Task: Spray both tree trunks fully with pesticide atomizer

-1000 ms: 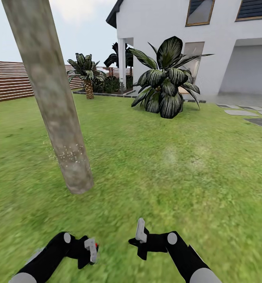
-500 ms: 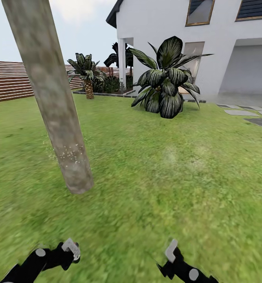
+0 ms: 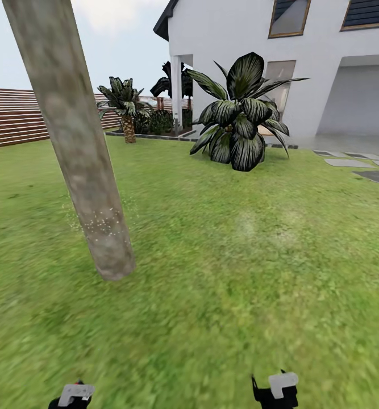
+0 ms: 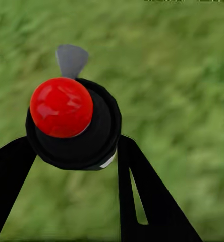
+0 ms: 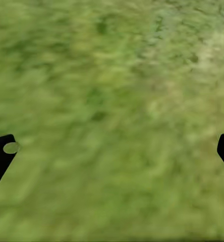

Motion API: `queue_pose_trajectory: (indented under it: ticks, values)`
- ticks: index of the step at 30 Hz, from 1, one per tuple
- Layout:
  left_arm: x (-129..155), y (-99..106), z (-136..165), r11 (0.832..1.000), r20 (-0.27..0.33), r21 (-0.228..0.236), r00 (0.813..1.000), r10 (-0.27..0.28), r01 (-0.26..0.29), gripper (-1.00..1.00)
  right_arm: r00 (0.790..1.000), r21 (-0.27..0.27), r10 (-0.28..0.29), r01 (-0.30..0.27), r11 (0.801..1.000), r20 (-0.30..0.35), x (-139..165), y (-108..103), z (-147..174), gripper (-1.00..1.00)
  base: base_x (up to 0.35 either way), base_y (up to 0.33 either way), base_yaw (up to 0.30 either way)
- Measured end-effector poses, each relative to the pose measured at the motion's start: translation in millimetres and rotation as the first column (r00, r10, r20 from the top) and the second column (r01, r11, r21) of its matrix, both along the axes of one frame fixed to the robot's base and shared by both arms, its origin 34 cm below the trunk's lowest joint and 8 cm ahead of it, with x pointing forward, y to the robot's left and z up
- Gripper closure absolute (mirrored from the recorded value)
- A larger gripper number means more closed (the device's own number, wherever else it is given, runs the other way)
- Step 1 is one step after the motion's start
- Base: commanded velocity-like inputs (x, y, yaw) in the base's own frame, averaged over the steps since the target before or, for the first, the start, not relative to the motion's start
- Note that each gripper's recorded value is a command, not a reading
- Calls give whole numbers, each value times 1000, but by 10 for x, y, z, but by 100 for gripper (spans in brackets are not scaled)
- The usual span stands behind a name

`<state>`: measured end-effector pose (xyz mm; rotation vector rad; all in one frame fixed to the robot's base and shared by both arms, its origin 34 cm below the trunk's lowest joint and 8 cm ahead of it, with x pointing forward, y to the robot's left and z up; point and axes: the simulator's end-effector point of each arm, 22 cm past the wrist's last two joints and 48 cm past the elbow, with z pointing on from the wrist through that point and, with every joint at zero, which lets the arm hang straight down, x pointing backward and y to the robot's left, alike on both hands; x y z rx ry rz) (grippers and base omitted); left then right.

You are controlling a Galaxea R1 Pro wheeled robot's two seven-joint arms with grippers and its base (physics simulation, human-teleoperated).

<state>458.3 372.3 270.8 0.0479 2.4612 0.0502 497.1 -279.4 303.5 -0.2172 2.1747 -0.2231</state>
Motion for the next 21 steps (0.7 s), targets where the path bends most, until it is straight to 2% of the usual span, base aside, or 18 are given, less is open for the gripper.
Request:
queue_pose_trajectory:
  ticks: [5,7,9,10,11,13,16,21]
  values:
    - [-2,74,14,996,16,-24,996,85,-85,100,1000,14,-1,2,1000,-2,-14,89,-10,-100,0,0,0]
    - [-9,76,12,995,16,-29,996,92,-92,100,1000,17,-5,5,1000,-1,-10,99,-8,-100,0,0,0]
    - [-95,86,-16,995,8,-29,995,95,-95,100,1000,17,-6,6,1000,-1,-13,97,-9,-100,0,0,-288]
    - [-101,60,-22,996,6,-31,996,86,-86,100,999,26,-38,38,999,0,-14,50,-7,-100,0,0,-299]
    - [-104,53,-25,996,5,-32,996,88,-87,100,994,42,-108,108,993,-2,-32,-63,-12,-100,0,0,-299]
    - [-105,49,-27,995,5,-33,996,92,-92,100,985,58,-174,174,983,-4,-57,-171,-18,-100,-13,0,-300]
    - [-113,49,-33,995,3,-32,996,94,-94,100,979,64,-202,202,977,-6,-72,-224,-23,-100,-203,0,-300]
    - [-177,53,-57,995,-5,-31,995,95,-95,100,978,70,-207,207,976,-7,-74,-206,-28,-100,-320,1,-300]
